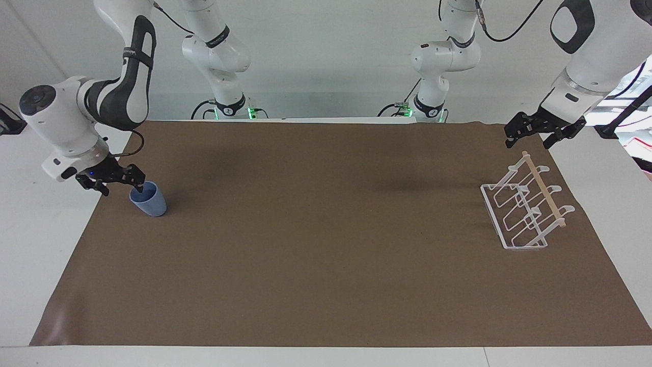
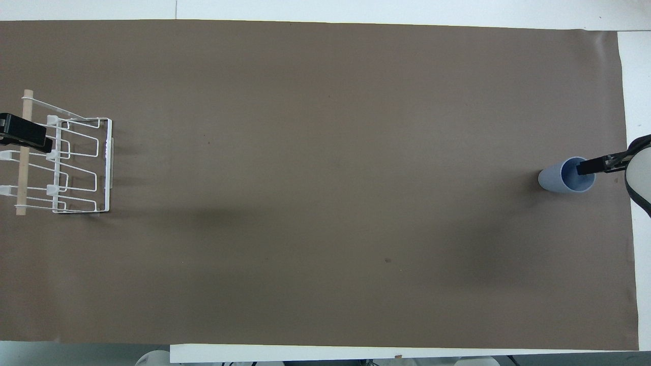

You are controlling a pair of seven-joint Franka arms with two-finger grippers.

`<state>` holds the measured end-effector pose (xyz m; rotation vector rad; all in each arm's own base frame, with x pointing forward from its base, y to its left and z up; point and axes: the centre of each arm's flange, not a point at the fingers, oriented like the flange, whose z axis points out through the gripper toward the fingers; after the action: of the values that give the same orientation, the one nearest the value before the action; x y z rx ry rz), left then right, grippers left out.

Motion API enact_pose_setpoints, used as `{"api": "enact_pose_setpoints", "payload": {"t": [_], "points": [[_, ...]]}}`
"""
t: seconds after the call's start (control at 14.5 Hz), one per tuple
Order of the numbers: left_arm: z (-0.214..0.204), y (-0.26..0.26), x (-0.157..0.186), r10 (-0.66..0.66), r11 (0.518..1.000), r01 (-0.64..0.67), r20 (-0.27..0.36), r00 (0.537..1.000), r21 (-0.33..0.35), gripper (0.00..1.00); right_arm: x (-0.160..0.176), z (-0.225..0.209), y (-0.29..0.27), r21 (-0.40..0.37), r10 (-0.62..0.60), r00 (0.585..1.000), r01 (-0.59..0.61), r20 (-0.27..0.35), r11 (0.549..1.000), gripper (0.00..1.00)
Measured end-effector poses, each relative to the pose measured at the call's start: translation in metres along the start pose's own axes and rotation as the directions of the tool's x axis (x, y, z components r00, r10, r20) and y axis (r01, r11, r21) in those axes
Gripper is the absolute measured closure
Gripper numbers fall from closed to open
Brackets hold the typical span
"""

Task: Hang cup on cup holder
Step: 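Lower the right gripper into the light blue cup and grip it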

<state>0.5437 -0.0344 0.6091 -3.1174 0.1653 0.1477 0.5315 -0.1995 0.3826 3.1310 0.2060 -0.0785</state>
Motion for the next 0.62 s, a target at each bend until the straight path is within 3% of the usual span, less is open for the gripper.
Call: {"api": "enact_pose_setpoints", "payload": {"t": [0.28,0.62], "points": [[0.000,0.000,-0.002,-0.007,1.000,0.007,0.011,1.000,0.000,0.00,-0.009,0.025,0.002,0.007,-0.036,0.999,0.036,0.011,0.999,0.14],[0.003,0.005,-0.008,-0.041,0.999,0.041,0.041,0.998,0.002,0.00,-0.011,0.034,-0.004,0.012,-0.055,0.998,0.054,0.018,0.998,0.70]]}}
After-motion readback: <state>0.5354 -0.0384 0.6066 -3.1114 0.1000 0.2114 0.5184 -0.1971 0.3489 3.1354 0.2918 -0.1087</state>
